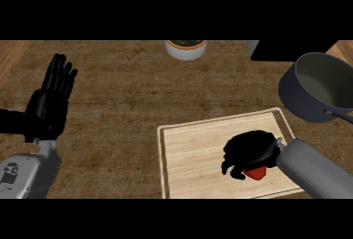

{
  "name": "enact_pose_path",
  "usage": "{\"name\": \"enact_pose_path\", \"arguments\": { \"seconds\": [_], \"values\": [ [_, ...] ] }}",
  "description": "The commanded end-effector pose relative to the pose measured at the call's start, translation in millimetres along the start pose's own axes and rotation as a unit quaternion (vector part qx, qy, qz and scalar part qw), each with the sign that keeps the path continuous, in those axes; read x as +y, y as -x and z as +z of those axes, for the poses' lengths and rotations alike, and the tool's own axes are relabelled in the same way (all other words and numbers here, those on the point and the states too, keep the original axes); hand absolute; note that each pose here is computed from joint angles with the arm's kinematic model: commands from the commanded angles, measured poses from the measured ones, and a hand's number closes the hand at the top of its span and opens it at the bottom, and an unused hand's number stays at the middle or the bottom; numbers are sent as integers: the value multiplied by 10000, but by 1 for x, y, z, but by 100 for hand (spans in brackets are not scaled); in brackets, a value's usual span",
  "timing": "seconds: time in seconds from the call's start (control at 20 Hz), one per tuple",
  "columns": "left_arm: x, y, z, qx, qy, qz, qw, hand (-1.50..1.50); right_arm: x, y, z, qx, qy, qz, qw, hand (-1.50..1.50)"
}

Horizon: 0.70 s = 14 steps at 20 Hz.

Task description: Pick the bell pepper from the tray and place it in the pot

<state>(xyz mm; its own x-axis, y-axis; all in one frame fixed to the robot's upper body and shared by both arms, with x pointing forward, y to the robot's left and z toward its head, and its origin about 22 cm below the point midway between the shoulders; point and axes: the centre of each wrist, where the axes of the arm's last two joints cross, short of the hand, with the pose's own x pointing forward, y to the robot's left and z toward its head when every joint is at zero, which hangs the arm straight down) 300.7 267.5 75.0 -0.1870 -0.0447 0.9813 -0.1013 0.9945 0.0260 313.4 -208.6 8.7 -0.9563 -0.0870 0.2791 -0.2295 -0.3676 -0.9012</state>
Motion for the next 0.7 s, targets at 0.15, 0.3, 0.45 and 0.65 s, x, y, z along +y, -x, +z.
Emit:
{"name": "enact_pose_path", "arguments": {
  "seconds": [0.15,0.3,0.45,0.65],
  "values": [
    [-2,11,8,36,-28,-6,10000,0,24,-18,-16,-590,429,-132,9972,150],
    [16,1,-2,-27,-81,-49,10000,0,2,-25,1,-338,1010,350,9937,150],
    [4,4,-2,32,4,27,10000,0,1,-18,24,-101,1258,280,9916,150],
    [2,2,1,-18,7,-3,10000,0,-25,16,50,2635,2397,-491,9331,150]
  ]
}}
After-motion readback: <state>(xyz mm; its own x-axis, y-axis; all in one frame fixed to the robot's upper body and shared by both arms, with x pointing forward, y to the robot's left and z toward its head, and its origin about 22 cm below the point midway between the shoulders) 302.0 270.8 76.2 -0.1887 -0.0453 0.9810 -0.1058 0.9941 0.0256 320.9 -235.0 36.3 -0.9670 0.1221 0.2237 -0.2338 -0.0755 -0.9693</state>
